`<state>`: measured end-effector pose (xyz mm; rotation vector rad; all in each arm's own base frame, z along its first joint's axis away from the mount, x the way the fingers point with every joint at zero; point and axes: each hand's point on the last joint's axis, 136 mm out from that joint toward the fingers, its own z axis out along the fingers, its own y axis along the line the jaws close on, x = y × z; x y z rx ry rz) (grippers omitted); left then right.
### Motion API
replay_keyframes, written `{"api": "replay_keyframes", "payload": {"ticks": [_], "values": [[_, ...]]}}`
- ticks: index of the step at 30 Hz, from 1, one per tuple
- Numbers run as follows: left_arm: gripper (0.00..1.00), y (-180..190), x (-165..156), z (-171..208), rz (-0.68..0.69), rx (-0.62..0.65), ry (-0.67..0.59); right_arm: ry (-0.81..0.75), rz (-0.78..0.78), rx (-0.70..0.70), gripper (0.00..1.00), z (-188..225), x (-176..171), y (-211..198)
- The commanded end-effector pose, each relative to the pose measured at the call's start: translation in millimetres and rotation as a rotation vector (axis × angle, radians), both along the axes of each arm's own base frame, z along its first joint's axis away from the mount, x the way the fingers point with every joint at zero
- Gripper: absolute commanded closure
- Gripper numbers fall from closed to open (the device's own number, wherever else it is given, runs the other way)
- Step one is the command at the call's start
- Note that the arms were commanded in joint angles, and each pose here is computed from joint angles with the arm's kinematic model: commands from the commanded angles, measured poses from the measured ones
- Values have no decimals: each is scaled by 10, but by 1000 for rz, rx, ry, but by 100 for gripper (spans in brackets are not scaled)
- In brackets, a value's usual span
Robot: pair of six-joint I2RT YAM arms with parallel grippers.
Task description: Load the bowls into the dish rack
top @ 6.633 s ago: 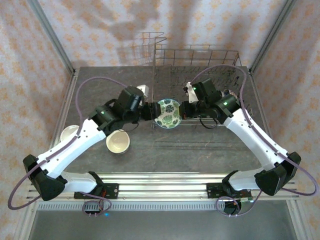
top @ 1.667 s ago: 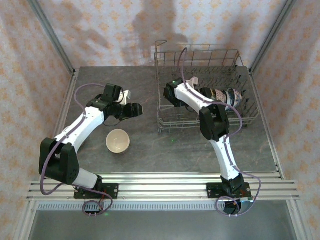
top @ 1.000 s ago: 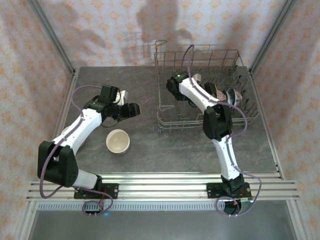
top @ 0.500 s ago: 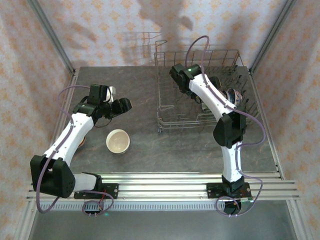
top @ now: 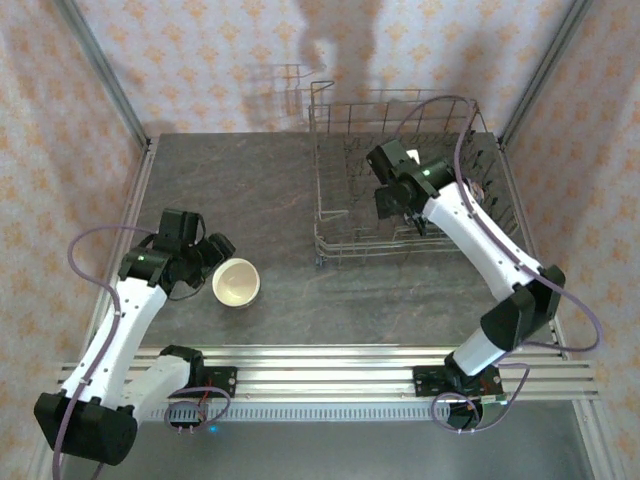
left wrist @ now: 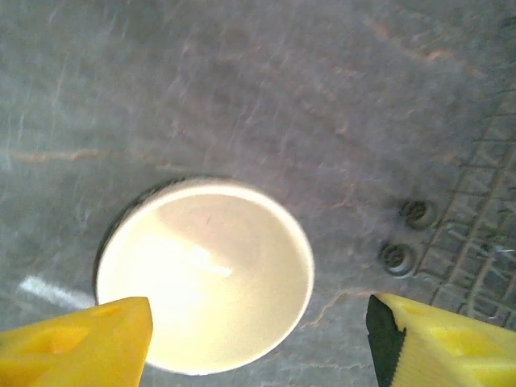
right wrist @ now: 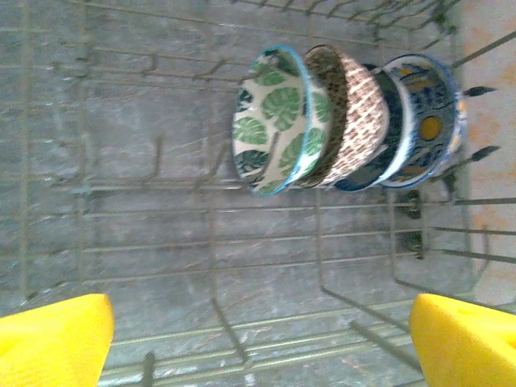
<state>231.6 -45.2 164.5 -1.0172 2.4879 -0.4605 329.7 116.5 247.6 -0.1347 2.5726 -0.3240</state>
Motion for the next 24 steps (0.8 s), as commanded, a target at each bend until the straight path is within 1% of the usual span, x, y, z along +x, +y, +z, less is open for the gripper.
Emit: {"api": "replay_keyframes", "payload": {"ticks": [1, 3, 6, 12, 16, 19, 24], "values": [[28, 21, -55, -101, 58, 7, 43, 16, 40, 89, 6, -196, -16, 213], [28, -35, 22, -181, 51, -2, 51, 9, 29, 89, 6, -257, -13, 209], [28, -156, 150, -269, 35, -52, 68, 21, 21, 110, 7, -319, -39, 242], [28, -216, 359, -395, 8, -33, 88, 53, 43, 105, 7, -425, 38, 351], [29, -274, 485, -463, -9, -35, 103, 55, 51, 139, 7, -461, 71, 452], [30, -312, 591, -511, -22, -32, 102, 61, 51, 130, 7, -473, 100, 470], [34, -367, 616, -625, -56, -27, 144, 66, 59, 107, 7, -464, 124, 461]]}}
